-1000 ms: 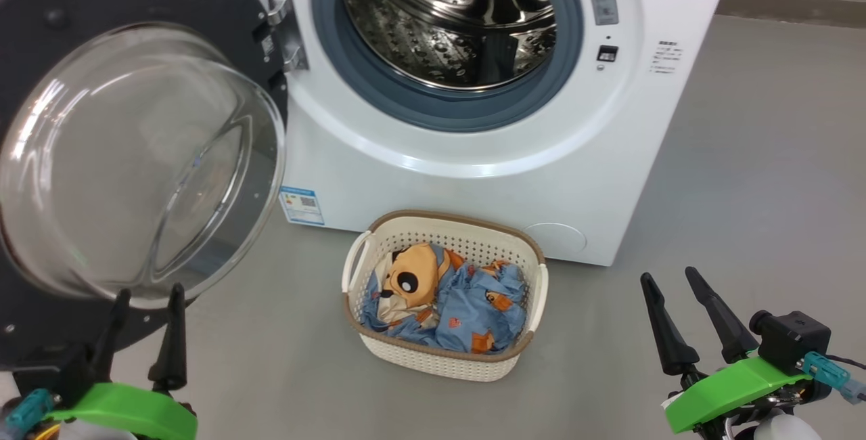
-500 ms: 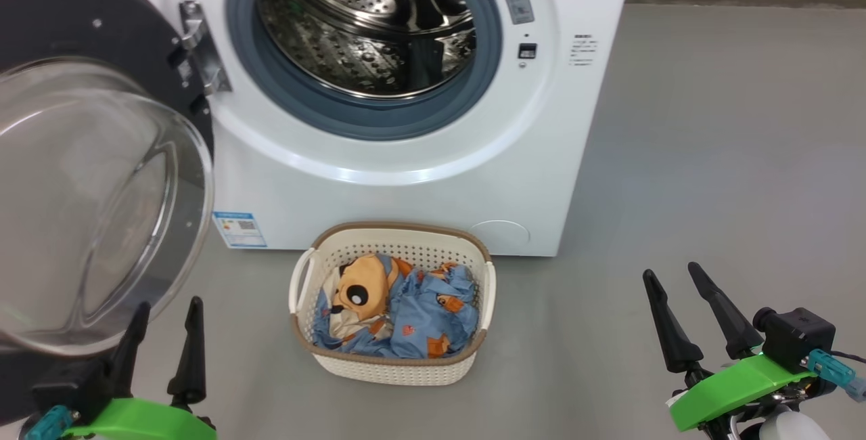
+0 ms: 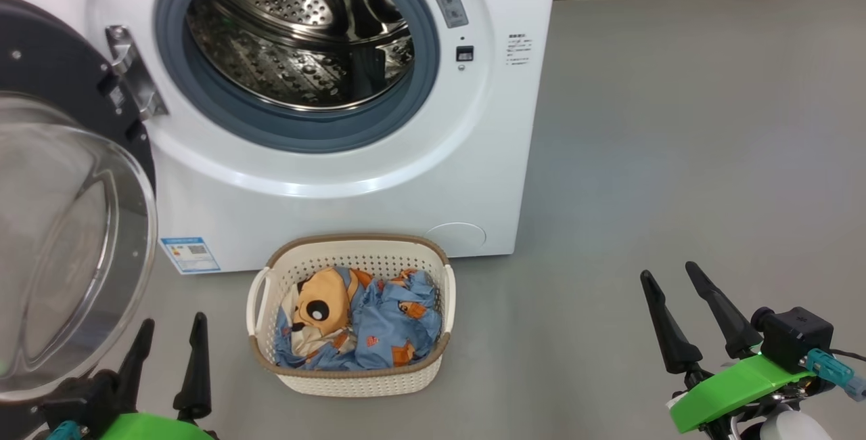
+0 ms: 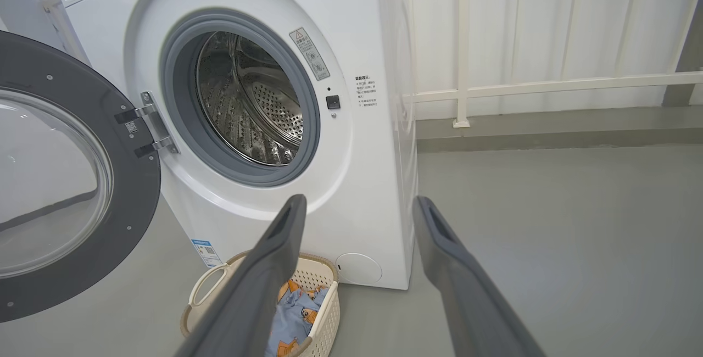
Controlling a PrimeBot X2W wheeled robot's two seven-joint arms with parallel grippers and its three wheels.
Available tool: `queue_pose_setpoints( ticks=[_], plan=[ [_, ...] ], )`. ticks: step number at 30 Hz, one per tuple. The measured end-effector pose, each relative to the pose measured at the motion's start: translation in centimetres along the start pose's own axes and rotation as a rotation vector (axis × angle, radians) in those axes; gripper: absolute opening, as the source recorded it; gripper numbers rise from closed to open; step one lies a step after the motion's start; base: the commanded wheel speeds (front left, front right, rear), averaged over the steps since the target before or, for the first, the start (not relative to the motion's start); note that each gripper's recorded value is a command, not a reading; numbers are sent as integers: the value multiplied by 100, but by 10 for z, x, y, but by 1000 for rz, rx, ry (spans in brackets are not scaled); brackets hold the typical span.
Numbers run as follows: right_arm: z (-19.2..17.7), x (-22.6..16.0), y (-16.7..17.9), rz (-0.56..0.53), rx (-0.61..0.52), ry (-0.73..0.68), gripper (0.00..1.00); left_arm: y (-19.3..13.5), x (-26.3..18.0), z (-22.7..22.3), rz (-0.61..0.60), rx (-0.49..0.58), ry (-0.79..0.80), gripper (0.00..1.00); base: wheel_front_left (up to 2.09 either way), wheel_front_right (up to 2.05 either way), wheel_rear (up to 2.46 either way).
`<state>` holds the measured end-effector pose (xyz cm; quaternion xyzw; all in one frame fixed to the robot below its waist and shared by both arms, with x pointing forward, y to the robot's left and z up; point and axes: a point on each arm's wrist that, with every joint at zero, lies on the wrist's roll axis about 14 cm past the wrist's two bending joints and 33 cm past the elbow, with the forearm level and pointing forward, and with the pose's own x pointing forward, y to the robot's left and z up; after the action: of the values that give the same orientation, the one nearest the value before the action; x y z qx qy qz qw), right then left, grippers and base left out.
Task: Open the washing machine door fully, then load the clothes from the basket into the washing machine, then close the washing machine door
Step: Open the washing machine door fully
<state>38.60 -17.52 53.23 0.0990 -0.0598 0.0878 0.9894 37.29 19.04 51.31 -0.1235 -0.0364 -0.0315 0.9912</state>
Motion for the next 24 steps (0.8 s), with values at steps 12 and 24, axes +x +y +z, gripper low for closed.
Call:
queue_pose_setpoints(
  ticks=[12, 24],
  plan=[
    [3, -8, -12, -31, -14, -3, 100, -13, 8, -5, -41, 6, 6, 100, 0, 0, 0],
    [4, -8, -12, -31, -15, -5, 100, -14, 8, -1, -48, 16, -11, 100, 0, 0, 0]
  ],
)
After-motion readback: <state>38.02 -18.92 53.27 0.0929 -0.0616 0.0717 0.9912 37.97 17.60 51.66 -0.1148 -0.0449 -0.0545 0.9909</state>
